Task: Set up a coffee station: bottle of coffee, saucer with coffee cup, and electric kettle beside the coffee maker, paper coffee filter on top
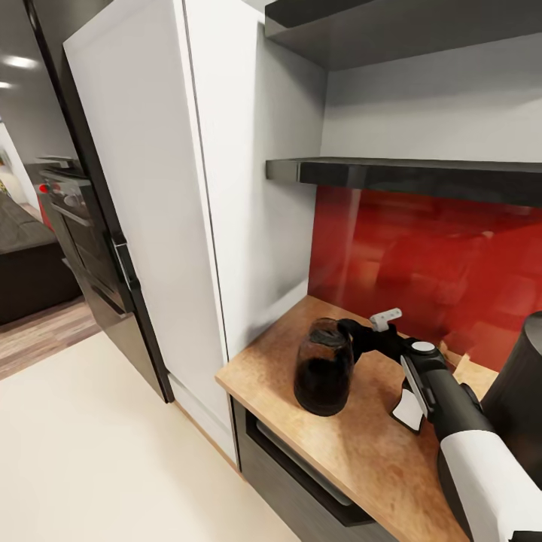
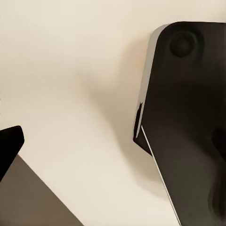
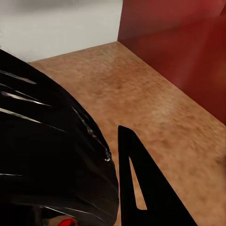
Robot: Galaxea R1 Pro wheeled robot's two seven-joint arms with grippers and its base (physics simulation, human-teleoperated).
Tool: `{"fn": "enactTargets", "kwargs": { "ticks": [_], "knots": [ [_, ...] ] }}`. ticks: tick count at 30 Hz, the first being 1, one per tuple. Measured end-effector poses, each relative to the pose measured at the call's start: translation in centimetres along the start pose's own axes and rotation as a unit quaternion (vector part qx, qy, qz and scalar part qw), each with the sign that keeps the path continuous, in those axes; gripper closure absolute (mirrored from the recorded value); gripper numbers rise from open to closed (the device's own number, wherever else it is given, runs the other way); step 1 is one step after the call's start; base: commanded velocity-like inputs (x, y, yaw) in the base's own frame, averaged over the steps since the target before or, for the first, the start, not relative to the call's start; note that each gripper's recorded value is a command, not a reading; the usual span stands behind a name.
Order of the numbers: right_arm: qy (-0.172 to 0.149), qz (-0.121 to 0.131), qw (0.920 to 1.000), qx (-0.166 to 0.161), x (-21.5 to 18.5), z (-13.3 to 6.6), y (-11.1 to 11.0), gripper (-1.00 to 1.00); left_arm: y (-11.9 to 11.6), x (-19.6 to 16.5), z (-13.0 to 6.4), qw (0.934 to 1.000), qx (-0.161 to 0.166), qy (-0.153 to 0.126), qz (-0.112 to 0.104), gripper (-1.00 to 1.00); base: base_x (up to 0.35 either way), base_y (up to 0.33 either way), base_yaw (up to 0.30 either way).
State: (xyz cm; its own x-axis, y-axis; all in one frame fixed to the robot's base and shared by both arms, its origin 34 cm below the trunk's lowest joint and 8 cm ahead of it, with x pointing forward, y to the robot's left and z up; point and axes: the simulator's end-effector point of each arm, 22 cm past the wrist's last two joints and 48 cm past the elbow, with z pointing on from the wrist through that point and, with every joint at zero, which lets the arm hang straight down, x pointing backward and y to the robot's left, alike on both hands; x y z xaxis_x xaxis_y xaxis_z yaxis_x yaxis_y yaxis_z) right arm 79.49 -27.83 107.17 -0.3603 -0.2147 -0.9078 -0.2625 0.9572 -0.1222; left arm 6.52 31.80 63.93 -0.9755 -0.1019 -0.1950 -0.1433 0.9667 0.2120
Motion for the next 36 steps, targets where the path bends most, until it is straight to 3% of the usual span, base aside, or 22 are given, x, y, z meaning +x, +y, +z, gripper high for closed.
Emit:
{"fn": "enactTargets", "kwargs": {
  "ticks": [10, 12, 15, 20, 23, 29, 36],
  "knots": [
    [-0.015, -0.002, 0.9999, -0.003, -1.5, -0.2, 0.6, 1.0, 0.1, 0.0, 0.0, 1.0, 0.0, 0.0, 0.001, -1.0, 0.0, 0.0, 0.0],
    [-0.019, 0.002, 0.9998, -0.009, -1.9, -0.1, 1.4, 1.0, 0.2, 0.0, 0.0, 1.0, 0.0, 0.0, 0.001, -1.0, 0.0, 0.0, 0.0],
    [-0.053, 0.011, 0.9983, -0.023, -5.1, -0.4, 4.0, 1.0, 0.1, -0.1, 0.0, 1.0, 0.0, -0.001, 0.002, -1.0, 0.0, 0.0, 0.0],
    [-0.085, 0.02, 0.9955, -0.038, -8.5, -0.9, 7.0, 1.0, 0.4, -0.1, 0.1, 1.0, -0.001, -0.003, 0.004, -1.0, 0.0, 0.0, 0.0],
    [-0.079, 0.031, 0.9957, -0.038, -9.5, -1.6, 7.7, 1.0, 0.4, -0.2, 0.1, 1.0, 0.0, -0.004, 0.005, -1.0, 0.0, 0.0, 0.0],
    [-0.114, 0.048, 0.9918, 0.033, -13.9, -4.0, 5.8, 1.0, 0.5, -0.4, 0.1, 0.9999, 0.0, -0.006, 0.008, -1.0, 0.0, 0.0, 0.0],
    [-0.123, 0.05, 0.9902, 0.042, -14.6, -4.5, 5.5, 1.0, 0.7, -0.5, 0.2, 0.9998, 0.002, -0.008, 0.017, -1.0, -0.037, 0.035, 0.0]
  ]
}}
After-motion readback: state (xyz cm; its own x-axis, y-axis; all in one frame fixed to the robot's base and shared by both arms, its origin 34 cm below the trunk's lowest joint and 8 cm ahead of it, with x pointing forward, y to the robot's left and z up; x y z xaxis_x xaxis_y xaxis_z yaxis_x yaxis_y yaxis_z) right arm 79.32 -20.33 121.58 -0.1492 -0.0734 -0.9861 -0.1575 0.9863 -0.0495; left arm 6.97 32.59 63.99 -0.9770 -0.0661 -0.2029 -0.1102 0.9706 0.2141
